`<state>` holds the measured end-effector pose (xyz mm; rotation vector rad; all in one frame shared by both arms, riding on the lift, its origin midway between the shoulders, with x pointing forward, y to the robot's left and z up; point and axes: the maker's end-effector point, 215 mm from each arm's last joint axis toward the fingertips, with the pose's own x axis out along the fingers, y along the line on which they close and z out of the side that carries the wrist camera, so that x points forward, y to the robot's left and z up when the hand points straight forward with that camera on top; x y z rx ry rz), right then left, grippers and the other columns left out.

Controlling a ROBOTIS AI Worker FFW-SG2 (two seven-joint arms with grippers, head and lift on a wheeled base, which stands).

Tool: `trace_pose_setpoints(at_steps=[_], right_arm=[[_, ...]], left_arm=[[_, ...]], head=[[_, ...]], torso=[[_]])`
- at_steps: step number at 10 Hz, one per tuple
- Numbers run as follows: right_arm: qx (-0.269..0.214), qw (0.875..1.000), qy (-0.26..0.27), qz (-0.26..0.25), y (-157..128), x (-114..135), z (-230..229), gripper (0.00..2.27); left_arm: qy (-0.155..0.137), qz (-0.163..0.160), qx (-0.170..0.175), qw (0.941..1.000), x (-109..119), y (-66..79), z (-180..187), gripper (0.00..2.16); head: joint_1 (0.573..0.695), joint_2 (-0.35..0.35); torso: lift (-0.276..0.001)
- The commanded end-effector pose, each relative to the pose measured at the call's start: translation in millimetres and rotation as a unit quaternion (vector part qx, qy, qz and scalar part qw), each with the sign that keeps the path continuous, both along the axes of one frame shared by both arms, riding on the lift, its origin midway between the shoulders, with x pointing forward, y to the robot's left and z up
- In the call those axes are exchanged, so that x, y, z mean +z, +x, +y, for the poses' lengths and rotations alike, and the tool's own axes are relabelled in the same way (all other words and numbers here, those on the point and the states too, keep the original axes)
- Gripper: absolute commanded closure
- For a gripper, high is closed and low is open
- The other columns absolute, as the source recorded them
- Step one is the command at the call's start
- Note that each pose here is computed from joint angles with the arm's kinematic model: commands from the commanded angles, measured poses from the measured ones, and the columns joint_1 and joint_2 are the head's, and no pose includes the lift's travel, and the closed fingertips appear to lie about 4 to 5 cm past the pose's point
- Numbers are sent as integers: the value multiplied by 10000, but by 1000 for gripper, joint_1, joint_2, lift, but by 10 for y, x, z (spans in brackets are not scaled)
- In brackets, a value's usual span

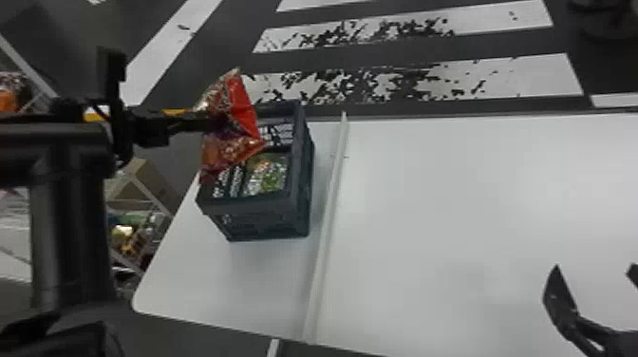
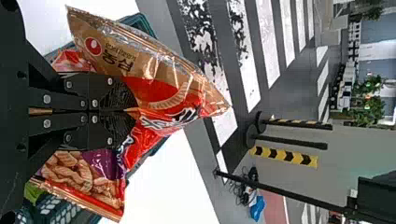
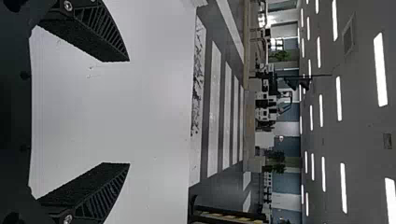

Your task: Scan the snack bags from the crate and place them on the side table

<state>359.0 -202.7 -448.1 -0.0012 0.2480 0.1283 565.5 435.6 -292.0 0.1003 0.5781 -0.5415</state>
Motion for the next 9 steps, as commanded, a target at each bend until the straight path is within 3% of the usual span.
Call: trace_pose_setpoints(at_steps=[1,5,7,9], right_arm=[[0,10000,1,3,-3,-2,0,73],[-14,10000,-1,-12,0,7,-17,73],[-39,10000,6,-13,2,8,-44,73],[-112,9999,47,-44,11,29,-117,73]], left_arm=[[-436,101,30,9990,109,-38,-220,2135],[-1239,200,-179,9919,233,-121,-1214,2135],[-1517,245,-471,9870,253,-142,-1894,2135],[-1609,446,-757,9830,104,-194,-2541,2135]], head=[[695,275],[695,206],[695,128],[695,51]], torso=[[-94],[-94],[-94],[-94]])
